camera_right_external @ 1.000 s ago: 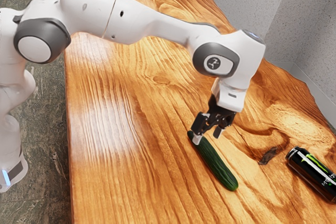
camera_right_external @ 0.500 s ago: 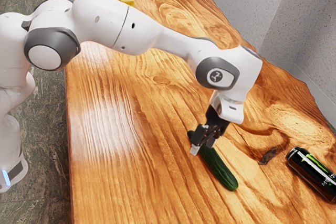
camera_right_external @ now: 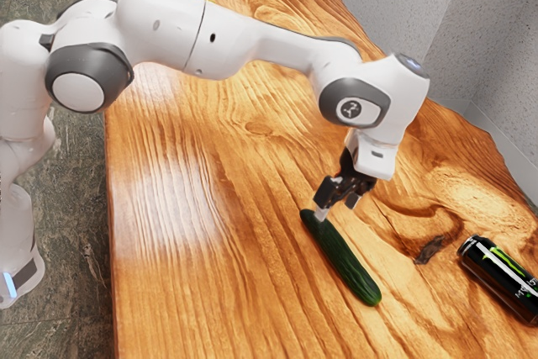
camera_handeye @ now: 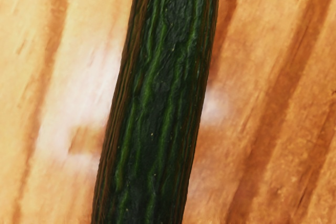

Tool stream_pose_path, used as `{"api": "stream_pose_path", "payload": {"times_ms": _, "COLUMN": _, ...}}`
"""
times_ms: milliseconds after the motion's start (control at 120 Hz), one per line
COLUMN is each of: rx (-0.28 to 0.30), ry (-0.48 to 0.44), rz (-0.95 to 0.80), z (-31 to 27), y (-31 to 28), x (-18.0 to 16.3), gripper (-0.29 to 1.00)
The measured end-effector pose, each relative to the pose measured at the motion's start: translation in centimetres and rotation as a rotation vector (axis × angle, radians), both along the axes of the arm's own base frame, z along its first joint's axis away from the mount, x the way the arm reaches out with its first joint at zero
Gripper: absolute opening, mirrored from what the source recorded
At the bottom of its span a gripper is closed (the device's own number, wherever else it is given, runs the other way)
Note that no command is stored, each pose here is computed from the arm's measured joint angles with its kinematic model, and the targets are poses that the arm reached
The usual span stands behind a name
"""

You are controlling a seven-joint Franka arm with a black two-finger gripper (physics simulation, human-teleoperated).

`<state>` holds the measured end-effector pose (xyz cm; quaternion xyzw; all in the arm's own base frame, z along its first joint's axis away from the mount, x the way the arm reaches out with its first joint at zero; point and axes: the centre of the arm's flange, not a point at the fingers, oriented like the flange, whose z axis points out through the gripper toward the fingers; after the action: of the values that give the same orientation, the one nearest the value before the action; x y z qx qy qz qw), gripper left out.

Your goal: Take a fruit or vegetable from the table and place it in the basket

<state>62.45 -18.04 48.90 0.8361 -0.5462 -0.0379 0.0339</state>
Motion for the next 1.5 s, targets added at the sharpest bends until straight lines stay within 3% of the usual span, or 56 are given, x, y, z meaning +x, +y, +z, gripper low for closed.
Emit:
{"api": "stream_pose_path", "payload": {"times_ms": 200, "rx": -0.002, "ry": -0.049, "rz": -0.121, "z": 0.4, "y": -0.9, "x": 2.5, "gripper": 0.7}}
{"api": "stream_pose_path", "payload": {"times_ms": 383, "rx": -0.023, "ry": -0.037, "rz": -0.18, "z": -1.3, "y": -2.0, "x": 3.5, "gripper": 0.7}}
{"api": "stream_pose_path", "payload": {"times_ms": 767, "rx": -0.075, "ry": -0.038, "rz": -0.245, "z": -2.5, "y": -4.1, "x": 2.9, "gripper": 0.7}}
{"api": "stream_pose_path", "payload": {"times_ms": 1058, "rx": -0.063, "ry": -0.007, "rz": -0.235, "z": -4.2, "y": -4.1, "x": 1.6, "gripper": 0.7}}
{"api": "stream_pose_path", "payload": {"times_ms": 1500, "rx": -0.094, "ry": 0.004, "rz": -0.206, "z": -6.6, "y": -3.3, "x": 2.0, "gripper": 0.7}}
